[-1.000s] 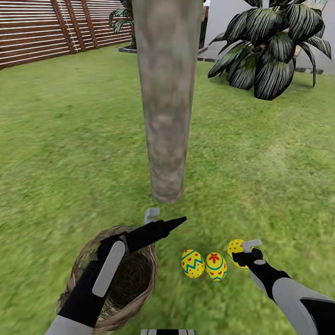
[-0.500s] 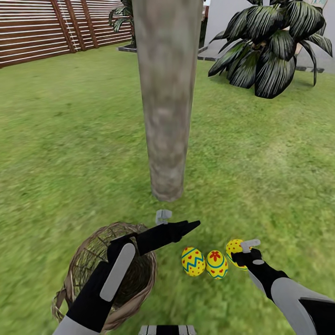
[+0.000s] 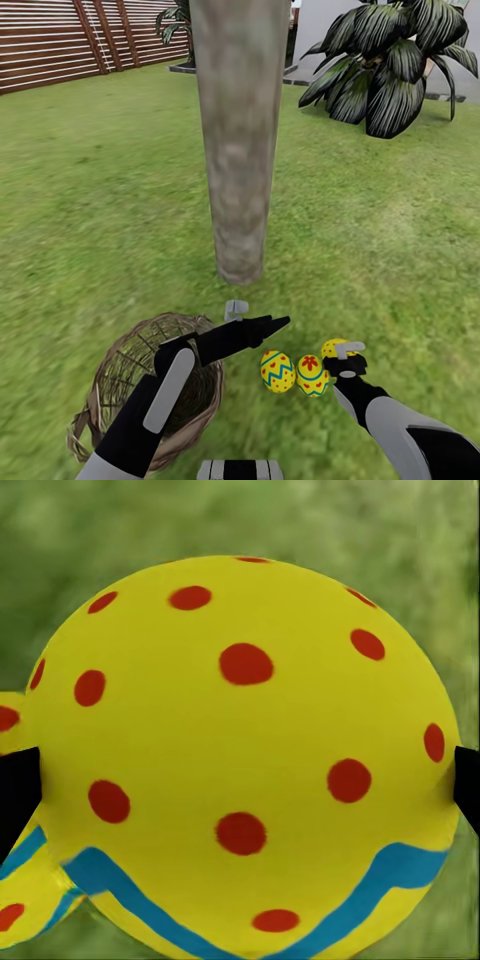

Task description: Take the three Easter eggs out of the wicker basket on the lawn in the garden, then place them on the lawn next to a single tree (choose any tree) so that all three eggs are next to the same tree and none are left in the basket.

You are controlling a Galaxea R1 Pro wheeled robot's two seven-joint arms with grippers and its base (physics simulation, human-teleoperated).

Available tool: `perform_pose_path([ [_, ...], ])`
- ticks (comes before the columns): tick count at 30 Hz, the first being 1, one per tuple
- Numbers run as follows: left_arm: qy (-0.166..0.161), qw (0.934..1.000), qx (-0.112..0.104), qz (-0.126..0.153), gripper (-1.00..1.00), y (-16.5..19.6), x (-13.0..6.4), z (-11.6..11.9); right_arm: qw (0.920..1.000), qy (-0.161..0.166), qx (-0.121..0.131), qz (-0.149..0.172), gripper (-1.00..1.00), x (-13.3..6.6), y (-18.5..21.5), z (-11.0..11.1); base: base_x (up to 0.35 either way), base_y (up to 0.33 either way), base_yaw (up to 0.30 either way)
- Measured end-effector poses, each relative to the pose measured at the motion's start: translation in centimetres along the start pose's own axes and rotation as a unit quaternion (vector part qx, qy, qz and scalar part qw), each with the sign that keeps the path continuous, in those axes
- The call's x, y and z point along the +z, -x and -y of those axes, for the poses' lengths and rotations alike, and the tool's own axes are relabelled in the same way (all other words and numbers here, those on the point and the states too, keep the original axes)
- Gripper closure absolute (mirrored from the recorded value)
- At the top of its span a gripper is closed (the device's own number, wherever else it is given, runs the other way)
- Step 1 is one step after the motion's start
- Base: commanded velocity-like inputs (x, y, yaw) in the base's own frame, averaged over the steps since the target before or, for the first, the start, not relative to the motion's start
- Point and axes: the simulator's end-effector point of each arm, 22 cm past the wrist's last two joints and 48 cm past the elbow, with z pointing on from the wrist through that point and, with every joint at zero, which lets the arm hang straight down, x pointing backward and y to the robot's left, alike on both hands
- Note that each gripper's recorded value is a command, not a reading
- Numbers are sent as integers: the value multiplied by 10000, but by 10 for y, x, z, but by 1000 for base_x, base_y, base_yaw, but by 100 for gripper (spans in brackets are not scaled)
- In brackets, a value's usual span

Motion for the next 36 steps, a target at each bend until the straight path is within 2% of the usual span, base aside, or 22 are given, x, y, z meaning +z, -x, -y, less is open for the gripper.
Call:
perform_pose_path([
  [12, 2, 10000, -2, -3, -100, -17, -1, -22, 9991, -407, -5, 87, 100, 19, -10, 13, 0, 0, 0],
  [17, 4, 10000, -1, -4, -100, -25, -1, -31, 9986, -426, 77, 290, 100, 26, -9, 10, 0, 0, 0],
  [28, -27, 10000, 44, 19, -100, -38, -2, -46, 9984, -455, 84, 339, 100, 42, -23, 3, 0, 0, 0],
  [36, -26, 10000, 44, 16, -100, -50, -3, -60, 9973, -607, 90, 399, 100, 56, -30, 11, 0, 0, 0],
])
